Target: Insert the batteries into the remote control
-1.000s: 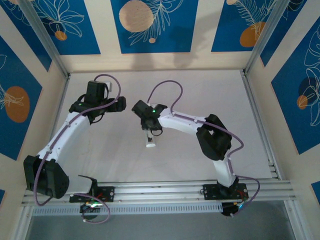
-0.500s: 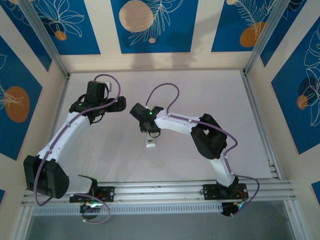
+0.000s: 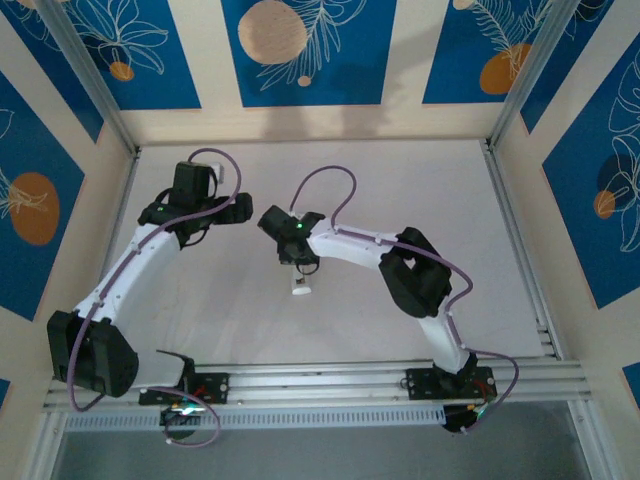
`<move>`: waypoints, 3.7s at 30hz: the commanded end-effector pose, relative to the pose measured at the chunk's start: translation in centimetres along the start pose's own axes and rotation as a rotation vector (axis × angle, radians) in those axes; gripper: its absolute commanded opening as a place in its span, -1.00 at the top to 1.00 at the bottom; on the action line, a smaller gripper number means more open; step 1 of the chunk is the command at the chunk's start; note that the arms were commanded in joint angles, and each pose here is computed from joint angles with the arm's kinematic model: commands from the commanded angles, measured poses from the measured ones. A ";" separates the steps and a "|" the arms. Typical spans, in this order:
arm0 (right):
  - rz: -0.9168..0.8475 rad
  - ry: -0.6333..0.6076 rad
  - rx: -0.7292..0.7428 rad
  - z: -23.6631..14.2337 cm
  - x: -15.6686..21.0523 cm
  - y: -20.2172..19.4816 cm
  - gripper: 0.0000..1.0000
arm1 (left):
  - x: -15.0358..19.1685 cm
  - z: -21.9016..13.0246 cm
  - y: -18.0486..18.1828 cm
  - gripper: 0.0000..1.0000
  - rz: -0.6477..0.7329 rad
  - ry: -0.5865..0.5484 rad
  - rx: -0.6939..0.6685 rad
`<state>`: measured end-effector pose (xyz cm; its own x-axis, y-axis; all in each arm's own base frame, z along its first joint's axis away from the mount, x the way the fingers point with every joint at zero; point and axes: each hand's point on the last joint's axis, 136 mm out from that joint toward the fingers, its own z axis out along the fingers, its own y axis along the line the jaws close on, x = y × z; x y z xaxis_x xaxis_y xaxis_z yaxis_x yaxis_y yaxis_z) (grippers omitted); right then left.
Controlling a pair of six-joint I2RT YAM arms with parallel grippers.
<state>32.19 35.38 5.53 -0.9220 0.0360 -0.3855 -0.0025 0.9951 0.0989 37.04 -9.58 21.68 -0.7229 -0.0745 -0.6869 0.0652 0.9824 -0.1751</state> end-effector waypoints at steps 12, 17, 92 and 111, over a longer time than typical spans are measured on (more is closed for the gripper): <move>-0.039 0.011 0.031 0.3 0.4 -0.2 0.59 | -0.4 -0.2 -0.1 -1.00 -0.012 -0.006 0.015; -0.040 0.012 0.032 0.1 0.5 -0.2 0.59 | -0.4 -0.2 -0.1 -1.00 -0.012 -0.007 0.017; -0.024 0.130 0.098 0.6 2.0 -0.8 0.62 | -0.3 -0.2 -0.1 -1.00 -0.009 -0.001 0.016; -0.037 0.169 0.136 0.4 4.1 -1.7 0.64 | -0.3 -0.2 -0.1 -1.00 -0.009 -0.002 0.015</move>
<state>31.13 35.12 4.20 -0.9555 0.0067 -0.2949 0.0027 0.9999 0.0139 37.00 -9.70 21.68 -0.7245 -0.0741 -0.6853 0.0702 0.9811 -0.1802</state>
